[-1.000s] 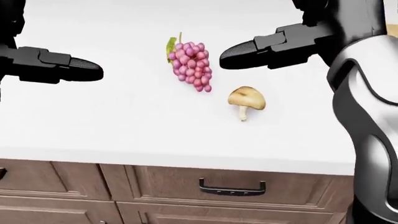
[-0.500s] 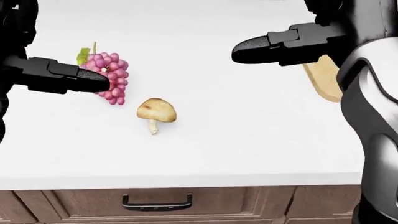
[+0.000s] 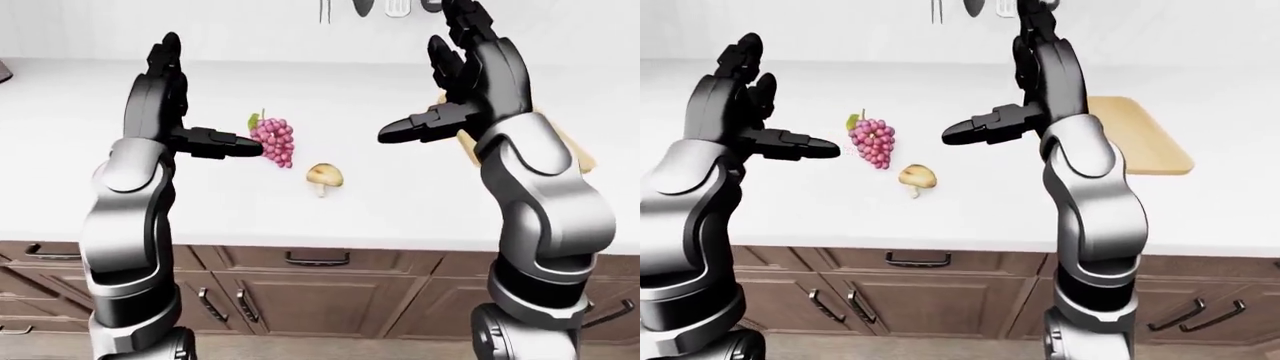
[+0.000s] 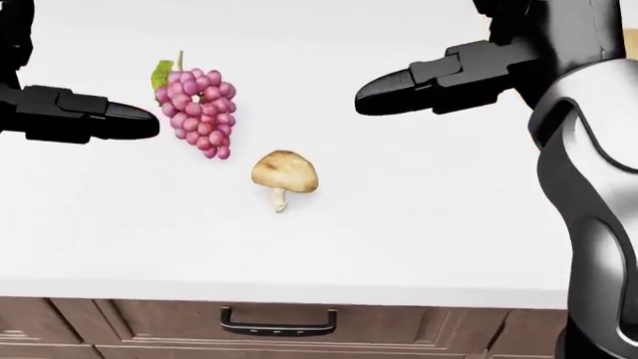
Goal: Place the mushroom and the grape on separate cutting boards.
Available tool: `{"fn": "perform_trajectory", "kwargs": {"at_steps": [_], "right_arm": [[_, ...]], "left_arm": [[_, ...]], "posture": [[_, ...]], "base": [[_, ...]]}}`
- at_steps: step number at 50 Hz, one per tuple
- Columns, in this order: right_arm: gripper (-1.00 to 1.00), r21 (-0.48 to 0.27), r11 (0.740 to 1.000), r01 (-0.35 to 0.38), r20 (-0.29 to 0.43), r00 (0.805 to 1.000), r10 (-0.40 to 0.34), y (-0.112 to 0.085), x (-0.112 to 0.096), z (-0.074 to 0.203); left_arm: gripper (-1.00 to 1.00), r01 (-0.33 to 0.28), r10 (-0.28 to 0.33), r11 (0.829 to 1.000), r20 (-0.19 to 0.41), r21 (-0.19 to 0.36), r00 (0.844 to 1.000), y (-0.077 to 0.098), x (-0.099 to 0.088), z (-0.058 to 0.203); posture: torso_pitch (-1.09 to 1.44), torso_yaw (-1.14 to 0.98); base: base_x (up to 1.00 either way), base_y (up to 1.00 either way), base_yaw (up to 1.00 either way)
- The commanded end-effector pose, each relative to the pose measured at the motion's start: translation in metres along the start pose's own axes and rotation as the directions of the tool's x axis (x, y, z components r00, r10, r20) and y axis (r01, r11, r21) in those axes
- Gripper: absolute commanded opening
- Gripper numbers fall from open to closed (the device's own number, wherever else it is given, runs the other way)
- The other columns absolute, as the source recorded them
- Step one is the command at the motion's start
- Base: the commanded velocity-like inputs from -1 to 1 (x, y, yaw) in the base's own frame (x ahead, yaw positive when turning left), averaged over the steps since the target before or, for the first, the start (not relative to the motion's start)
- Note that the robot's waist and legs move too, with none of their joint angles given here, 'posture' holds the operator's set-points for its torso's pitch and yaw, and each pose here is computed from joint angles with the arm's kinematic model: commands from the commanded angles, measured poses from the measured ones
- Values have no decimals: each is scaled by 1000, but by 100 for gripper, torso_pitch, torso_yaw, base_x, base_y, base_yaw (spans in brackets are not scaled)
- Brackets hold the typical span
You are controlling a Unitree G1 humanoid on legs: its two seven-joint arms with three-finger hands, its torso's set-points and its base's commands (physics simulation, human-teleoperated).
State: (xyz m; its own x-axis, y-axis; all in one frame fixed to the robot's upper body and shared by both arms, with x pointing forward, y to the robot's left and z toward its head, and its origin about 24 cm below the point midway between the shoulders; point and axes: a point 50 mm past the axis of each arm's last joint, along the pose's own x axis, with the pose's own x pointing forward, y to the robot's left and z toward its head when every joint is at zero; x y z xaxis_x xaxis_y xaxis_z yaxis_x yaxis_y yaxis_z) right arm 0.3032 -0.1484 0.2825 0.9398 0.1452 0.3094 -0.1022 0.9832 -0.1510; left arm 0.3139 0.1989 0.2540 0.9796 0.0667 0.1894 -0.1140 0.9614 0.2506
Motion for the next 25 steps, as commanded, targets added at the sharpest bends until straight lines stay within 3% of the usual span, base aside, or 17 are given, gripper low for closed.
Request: {"fn": "perform_trajectory", "kwargs": {"at_steps": [1, 25], "right_arm": [[100, -10, 1000, 17, 75, 997, -16, -3, -2, 15], [100, -5, 1000, 19, 72, 997, -19, -5, -1, 13]], "left_arm": [[100, -16, 15, 1000, 94, 9, 995, 4, -2, 19], [100, -23, 21, 999, 92, 22, 996, 5, -1, 21]], "posture": [[0, 0], [0, 0]], "base": [[1, 0, 0], [9, 0, 0]]}}
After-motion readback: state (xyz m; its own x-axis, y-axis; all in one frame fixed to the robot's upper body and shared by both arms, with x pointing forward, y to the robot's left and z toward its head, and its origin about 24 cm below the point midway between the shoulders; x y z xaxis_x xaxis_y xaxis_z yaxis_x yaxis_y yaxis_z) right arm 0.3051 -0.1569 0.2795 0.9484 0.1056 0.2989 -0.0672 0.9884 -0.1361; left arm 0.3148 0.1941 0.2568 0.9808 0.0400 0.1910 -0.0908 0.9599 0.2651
